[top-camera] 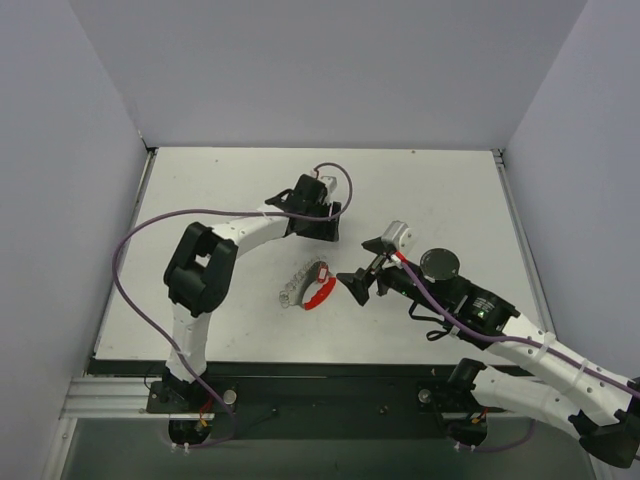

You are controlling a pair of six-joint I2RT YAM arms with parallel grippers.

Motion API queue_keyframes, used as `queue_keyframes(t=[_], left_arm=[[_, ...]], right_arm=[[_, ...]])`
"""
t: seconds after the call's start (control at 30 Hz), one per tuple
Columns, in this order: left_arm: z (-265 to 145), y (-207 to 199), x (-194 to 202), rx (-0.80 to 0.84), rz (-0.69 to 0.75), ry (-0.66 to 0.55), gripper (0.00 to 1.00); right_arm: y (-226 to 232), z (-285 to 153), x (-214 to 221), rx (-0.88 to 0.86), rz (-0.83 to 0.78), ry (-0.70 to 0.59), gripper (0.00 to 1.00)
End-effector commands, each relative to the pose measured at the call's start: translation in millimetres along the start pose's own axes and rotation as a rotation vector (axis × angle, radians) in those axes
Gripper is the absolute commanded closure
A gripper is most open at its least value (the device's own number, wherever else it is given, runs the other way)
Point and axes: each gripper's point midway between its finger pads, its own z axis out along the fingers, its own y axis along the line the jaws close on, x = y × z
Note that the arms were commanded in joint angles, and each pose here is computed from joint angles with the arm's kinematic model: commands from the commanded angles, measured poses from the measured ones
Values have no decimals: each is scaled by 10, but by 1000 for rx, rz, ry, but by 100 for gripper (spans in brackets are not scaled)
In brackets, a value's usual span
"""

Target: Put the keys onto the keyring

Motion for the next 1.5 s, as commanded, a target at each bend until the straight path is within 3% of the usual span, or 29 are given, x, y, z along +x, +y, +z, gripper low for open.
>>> queue_keyframes(t=[0.0, 0.13, 0.47, 0.9, 1.17, 1.47], left_arm=[[-168, 78, -450, -131, 82, -120, 26], [-482, 51, -641, -197, 130, -220, 10], [-1410, 46, -773, -211, 137, -433, 9], [-2763, 1, -681, -111, 81, -774, 9], [-3162, 185, -345, -124, 3, -824, 9], [-3122, 415, 46, -173, -39, -783, 9]], right_arm=[[-56, -30, -115, 26, 8, -42, 17], [-58, -44, -131, 28, 15, -48, 16], [-23, -75, -179, 3, 24, -68, 0], [-63, -125, -195, 23, 38, -90, 0], [-162, -146, -160, 82, 69, -92, 0], [-457, -271, -29, 265, 115, -86, 0]])
